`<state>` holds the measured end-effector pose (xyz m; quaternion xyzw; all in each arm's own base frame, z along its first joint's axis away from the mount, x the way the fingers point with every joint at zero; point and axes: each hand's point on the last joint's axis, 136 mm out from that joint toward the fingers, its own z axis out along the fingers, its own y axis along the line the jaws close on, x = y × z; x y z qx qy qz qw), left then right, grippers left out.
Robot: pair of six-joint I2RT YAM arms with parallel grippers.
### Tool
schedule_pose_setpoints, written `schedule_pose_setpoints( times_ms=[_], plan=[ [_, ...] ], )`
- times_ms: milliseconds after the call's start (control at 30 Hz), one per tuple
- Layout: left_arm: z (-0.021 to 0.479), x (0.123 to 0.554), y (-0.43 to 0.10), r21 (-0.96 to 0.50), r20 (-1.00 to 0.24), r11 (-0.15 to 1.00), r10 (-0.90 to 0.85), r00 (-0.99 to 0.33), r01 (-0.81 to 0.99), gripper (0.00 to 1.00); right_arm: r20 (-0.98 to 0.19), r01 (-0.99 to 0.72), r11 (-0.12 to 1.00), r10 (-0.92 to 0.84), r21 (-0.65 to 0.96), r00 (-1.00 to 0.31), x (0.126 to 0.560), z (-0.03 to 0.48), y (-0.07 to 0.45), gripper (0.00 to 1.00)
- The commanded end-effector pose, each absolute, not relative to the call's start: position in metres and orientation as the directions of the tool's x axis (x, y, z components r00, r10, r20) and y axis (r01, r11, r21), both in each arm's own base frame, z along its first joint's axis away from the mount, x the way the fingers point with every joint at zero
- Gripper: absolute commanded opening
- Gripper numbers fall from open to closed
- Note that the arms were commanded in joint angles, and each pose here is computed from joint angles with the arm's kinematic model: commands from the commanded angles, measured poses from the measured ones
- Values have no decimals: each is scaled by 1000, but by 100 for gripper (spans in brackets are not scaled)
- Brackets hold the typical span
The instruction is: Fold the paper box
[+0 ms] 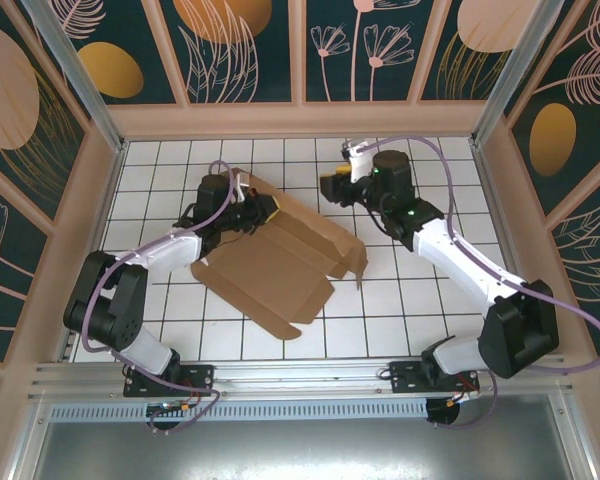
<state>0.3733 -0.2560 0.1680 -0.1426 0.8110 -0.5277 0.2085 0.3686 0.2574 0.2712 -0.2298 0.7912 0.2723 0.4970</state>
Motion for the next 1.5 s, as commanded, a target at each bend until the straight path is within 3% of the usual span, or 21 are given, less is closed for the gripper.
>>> schedule_pose_setpoints(
  times_ms=[0,233,367,667,967,1300,1467],
  plan=[
    [181,366,-255,-920,-286,373,-432,-856,120,0,-817,-664,708,-223,239,-531,343,230,275,54],
    [172,357,-254,-922,-295,362,-423,-857,139,3,-719,-694,667,-338,273,-607,332,182,296,58],
    [172,356,-255,-924,-293,356,-414,-862,143,7,-694,-683,678,-355,271,-627,335,165,297,54],
    [183,352,-258,-920,-337,329,-389,-857,213,32,-696,-698,657,-360,284,-622,328,157,300,41],
    [197,355,-249,-957,-288,154,-466,-836,244,34,-692,-712,647,-382,273,-612,327,153,300,39],
    [174,368,-232,-969,-237,192,-549,-801,155,45,-697,-720,640,-387,269,-604,327,156,301,39],
    [178,380,-234,-977,-209,149,-574,-791,150,48,-695,-721,640,-391,267,-604,328,155,301,39]
  ],
)
